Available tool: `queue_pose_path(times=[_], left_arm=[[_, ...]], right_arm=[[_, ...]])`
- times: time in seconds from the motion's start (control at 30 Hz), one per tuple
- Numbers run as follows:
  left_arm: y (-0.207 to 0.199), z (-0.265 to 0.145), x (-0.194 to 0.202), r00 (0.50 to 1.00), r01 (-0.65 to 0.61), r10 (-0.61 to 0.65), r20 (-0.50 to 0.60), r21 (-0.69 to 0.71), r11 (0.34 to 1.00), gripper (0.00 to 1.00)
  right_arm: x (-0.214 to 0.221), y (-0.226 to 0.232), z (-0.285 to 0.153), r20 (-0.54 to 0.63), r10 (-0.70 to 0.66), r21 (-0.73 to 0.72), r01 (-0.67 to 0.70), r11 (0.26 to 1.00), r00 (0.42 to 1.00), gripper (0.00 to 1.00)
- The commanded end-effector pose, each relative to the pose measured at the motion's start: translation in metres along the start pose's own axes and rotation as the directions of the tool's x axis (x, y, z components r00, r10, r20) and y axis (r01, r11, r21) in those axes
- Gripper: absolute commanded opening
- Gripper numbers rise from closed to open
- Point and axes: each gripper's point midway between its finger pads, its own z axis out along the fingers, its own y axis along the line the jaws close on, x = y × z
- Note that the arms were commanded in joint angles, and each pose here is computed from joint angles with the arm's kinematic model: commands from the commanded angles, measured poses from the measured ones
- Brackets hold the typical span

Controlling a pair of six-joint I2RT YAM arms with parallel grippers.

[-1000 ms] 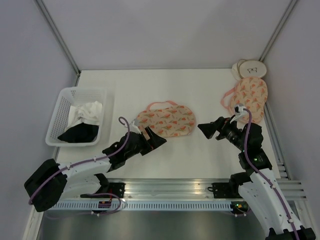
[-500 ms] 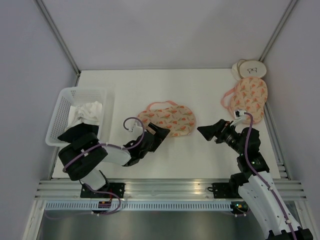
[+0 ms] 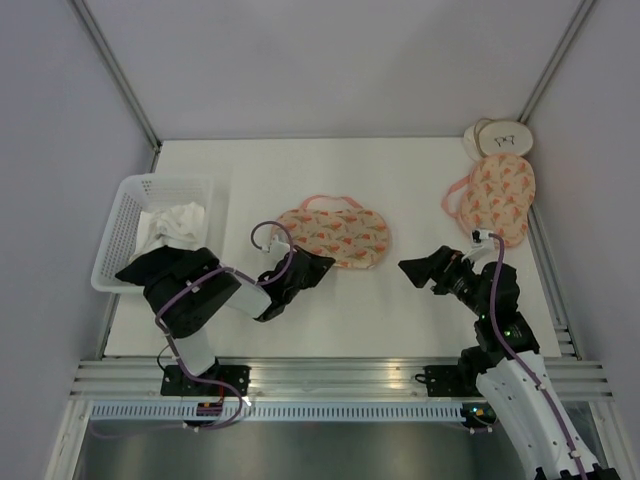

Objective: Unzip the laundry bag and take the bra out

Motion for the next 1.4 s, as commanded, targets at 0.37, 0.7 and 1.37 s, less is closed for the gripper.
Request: queue_pose_path(times=[0.37,0.7,1.37], left_arm=[[-0.075,-0.075,0.028,0.854,-0.138,0.408,-0.321,0.617,0.775,0.02],[-0.034,-0.062,0.018,0.895,-0.154,0.309,-0.322,0.429,0.890,0.02],[-0.036,-0.073,0.016,0.898,-0.273,0.355,-0.259,0.304,0.913,0.02]], right_arm=[[0.043,-0.022,0.012,-0.108,0.165,0.009,-0.165,0.986,0.980,0.98],[0.070,-0.024,0.007,-0.265,0.089,0.023,-0.086,0.996,0.960,0.90],[0.123,0.019,0.040,-0.396,0.069,-0.021,-0.084,0.996,0.916,0.77]])
